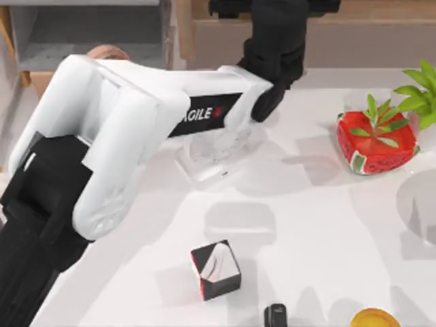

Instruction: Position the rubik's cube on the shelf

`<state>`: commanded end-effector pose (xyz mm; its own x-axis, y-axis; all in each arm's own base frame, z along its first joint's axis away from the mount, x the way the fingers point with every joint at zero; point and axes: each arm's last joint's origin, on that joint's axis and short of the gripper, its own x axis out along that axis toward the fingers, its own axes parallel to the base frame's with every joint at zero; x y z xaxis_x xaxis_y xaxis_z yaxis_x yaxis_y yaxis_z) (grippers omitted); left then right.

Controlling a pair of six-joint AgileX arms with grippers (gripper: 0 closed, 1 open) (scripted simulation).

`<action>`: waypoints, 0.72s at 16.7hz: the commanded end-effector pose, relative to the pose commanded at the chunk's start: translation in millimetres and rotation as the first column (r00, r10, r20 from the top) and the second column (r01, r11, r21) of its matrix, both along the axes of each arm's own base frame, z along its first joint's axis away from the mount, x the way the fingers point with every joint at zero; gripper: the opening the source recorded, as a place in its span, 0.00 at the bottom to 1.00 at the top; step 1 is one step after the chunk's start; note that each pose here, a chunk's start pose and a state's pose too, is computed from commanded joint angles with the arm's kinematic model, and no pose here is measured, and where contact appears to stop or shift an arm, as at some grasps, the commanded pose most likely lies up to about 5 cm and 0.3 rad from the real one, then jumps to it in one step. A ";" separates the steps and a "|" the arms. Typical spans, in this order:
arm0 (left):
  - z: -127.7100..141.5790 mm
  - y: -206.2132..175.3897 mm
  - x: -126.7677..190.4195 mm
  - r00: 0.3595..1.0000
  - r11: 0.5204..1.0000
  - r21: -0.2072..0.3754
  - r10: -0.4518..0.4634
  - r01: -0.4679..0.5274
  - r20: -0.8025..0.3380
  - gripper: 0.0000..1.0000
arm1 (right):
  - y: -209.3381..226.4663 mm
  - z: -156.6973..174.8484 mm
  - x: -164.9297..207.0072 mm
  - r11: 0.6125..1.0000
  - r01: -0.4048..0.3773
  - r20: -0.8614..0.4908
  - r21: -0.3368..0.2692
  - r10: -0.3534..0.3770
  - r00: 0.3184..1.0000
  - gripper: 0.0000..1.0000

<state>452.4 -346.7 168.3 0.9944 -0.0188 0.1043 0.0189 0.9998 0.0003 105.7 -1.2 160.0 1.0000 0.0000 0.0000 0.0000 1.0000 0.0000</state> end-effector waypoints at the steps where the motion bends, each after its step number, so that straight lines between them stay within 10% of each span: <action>1: 0.0 0.0 0.0 1.000 1.000 0.000 0.000 0.000 0.000 1.00 | 0.0 0.0 0.0 1.000 0.000 0.000 0.000 0.000 1.000 1.00; 12: -1.4 -6.8 -13.2 0.999 0.999 0.023 -0.048 0.048 -0.002 1.00 | 0.0 0.0 0.0 1.000 0.000 0.000 0.000 0.000 1.000 1.00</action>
<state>439.2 -353.5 166.9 0.9924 -0.0693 0.1017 0.0673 0.9975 0.0232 105.7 -1.2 160.0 1.0000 0.0000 0.0000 0.0000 1.0000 0.0000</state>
